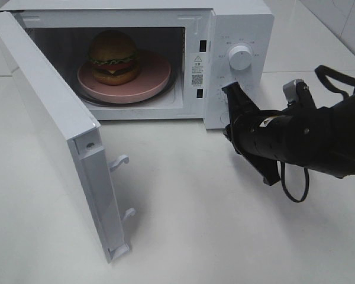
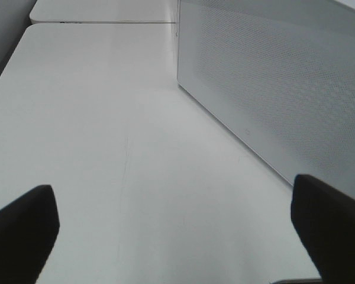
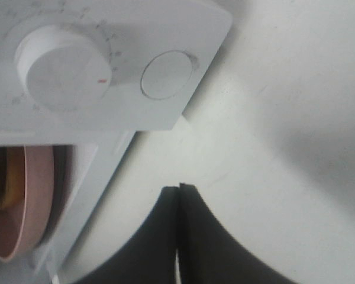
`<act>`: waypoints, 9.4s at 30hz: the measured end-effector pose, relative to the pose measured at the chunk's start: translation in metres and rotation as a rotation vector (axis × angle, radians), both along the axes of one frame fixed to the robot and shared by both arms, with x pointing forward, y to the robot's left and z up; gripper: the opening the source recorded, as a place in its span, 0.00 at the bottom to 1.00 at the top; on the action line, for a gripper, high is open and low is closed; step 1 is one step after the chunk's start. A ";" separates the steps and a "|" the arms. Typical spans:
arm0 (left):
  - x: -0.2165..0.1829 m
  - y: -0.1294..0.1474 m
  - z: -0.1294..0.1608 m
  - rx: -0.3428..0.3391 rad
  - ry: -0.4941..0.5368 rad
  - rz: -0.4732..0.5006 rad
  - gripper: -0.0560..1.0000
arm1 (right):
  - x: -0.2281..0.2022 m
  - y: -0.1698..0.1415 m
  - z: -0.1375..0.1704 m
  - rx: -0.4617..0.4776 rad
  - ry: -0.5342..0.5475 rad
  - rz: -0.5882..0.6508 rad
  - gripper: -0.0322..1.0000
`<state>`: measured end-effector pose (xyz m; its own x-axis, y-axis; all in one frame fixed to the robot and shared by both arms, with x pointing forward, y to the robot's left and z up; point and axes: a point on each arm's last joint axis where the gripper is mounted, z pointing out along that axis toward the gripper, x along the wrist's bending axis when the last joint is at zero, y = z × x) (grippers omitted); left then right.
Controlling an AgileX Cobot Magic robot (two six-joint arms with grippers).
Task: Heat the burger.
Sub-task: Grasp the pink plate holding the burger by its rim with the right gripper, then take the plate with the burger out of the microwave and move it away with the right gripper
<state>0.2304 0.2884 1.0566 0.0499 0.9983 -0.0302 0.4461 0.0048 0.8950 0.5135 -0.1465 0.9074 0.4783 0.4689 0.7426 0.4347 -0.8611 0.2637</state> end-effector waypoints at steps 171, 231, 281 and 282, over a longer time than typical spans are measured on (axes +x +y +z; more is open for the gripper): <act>0.000 0.000 0.000 0.000 0.000 0.000 0.99 | 0.157 0.168 0.006 -1.752 -0.474 1.944 0.19; 0.000 0.000 0.000 0.000 0.000 0.000 0.99 | 0.044 0.091 0.038 -2.009 -0.892 2.038 0.16; 0.000 0.000 0.000 0.000 0.000 0.000 0.99 | -0.133 -0.056 0.073 -2.014 -0.750 2.088 0.16; 0.000 0.000 0.000 0.000 0.000 0.000 0.99 | -0.135 -0.059 0.074 -2.013 -0.742 2.088 0.16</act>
<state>0.2304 0.2884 1.0566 0.0499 0.9983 -0.0302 0.4461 0.0048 0.8950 0.3781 -0.2052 0.9811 -0.6558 -0.3801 -0.6523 -0.4913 0.8709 -0.0136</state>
